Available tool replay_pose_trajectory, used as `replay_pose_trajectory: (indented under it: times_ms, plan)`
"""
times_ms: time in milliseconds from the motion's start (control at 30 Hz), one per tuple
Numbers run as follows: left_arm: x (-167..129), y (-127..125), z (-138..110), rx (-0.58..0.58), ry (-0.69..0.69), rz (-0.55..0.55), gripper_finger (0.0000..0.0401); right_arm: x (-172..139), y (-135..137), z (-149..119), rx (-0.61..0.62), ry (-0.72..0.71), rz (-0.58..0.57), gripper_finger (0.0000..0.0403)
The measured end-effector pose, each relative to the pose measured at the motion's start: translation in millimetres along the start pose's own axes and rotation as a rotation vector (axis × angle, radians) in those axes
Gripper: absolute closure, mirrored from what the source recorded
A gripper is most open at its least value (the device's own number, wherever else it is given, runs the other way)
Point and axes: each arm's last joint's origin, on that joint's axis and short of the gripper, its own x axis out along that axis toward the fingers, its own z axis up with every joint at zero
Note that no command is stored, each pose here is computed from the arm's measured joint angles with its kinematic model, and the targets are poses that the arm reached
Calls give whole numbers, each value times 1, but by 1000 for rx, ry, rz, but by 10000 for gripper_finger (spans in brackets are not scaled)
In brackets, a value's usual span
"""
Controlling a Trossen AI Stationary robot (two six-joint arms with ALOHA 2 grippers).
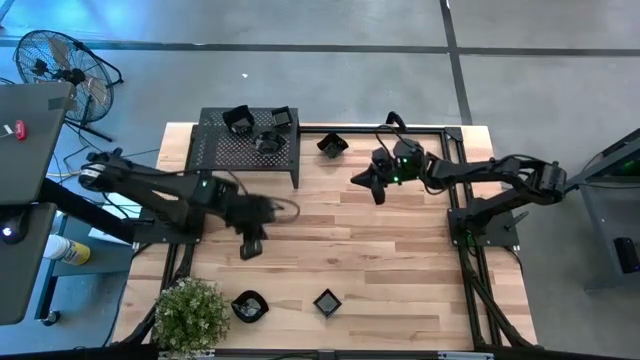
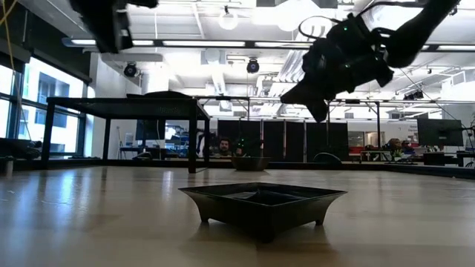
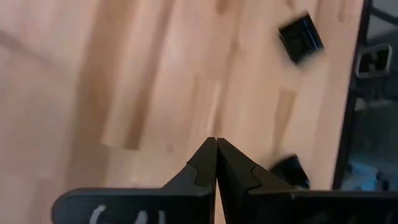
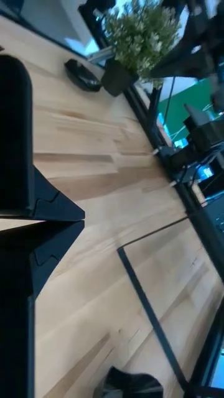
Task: Pick & Place Mini shaped plates
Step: Stack the leaf-shaped plate on top of the other leaf-shaped plates on the shelf
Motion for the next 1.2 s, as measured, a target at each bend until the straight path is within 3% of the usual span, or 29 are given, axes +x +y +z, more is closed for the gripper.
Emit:
replay_pose_trajectory:
  times_ms: [333, 500, 733, 933, 1200]
  plan:
    - [16, -44, -27, -14, 22, -102, 400, -1, 0, -1, -17, -31, -10, 402]
    - [33, -58, -34, -33, 110, -132, 396, -1, 0, -1, -35, -34, -10, 402]
    - [67, -78, -41, -1, 190, -140, 343, -1, 0, -1, -66, -34, -5, 402]
    - [91, -85, -48, -2, 250, -104, 302, -1, 0, -1, -69, -32, 4, 402]
    - [119, -84, -54, 49, 347, -69, 296, -1, 1, -1, -74, -26, 24, 402]
